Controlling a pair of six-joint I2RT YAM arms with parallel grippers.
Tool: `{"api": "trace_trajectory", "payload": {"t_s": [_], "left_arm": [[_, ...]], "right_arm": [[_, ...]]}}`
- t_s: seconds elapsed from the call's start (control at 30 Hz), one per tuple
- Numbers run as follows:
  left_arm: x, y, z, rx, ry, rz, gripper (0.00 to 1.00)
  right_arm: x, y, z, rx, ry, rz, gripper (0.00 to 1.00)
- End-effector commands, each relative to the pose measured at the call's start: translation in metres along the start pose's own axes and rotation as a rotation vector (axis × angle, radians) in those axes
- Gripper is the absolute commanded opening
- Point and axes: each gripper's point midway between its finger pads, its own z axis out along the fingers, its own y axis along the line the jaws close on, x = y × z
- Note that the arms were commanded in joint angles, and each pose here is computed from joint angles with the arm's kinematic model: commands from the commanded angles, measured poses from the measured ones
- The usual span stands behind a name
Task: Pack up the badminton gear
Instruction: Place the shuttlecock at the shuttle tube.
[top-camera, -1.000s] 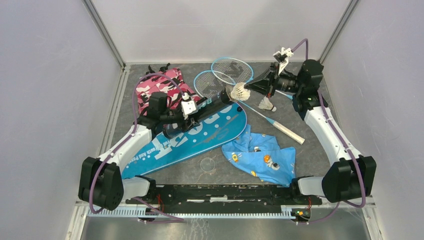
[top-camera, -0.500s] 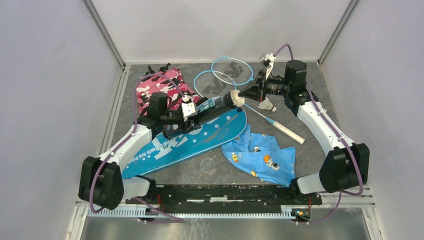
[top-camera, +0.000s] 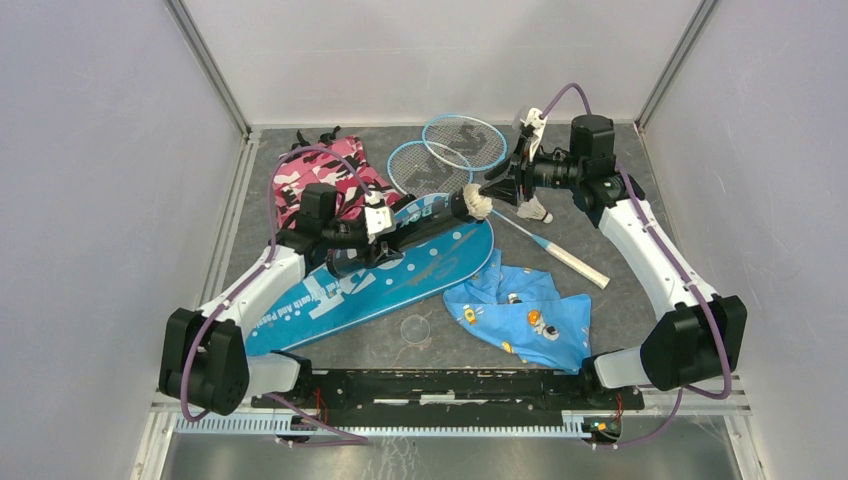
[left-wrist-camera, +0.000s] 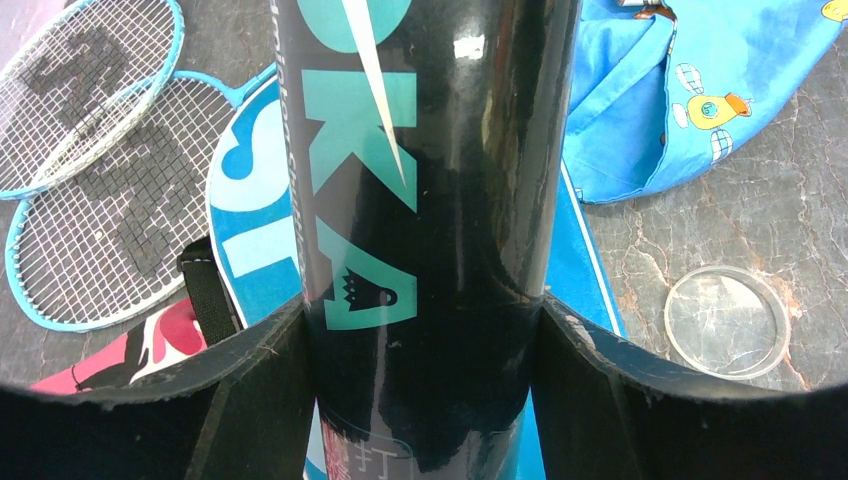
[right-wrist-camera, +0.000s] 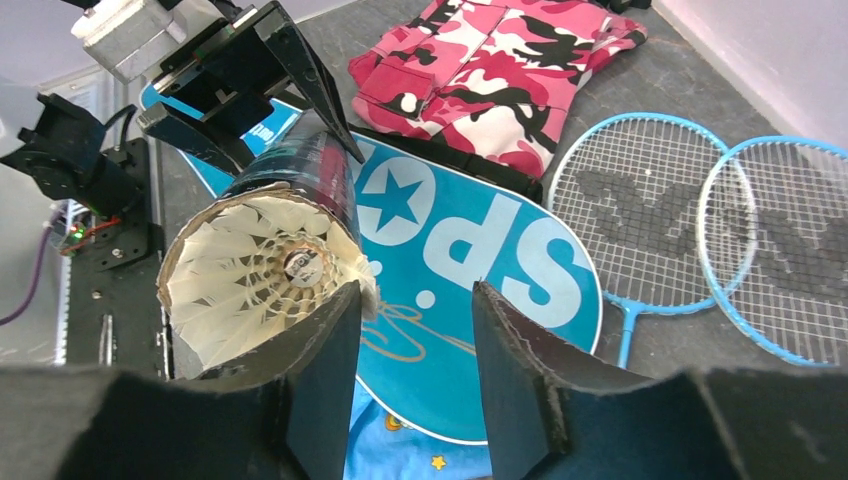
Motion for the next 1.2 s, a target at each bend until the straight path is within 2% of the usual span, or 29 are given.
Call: {"api": "trace_trajectory", "payload": {"t_s": [0.0, 0.13, 0.27, 0.9, 1.17], "left_arm": [[-0.033, 0.011, 0.0, 0.021, -0.09, 0.125, 0.02], [-0.035, 0.013, 0.001, 0.023, -0.093, 0.128, 0.02], [-0.037, 0.014, 0.002, 0.033, -0.102, 0.128, 0.02], [-0.039, 0.008, 0.011, 0.068, -0.089, 0.152, 0.02], [-0.026, 0.014, 0.013, 0.048, -0.039, 0.112, 0.02]], "right_arm": [[-0.032, 0.0, -0.011, 0.055, -0.035, -0.148, 0.51], [-0.026, -0.001, -0.01, 0.049, -0.014, -0.145, 0.6], [-0.016, -0.004, -0.009, 0.046, 0.011, -0.141, 0.64], [0.025, 0.007, 0.025, -0.044, 0.096, -0.09, 0.69], [0.01, 0.003, 0.015, -0.012, 0.102, -0.128, 0.87]]}}
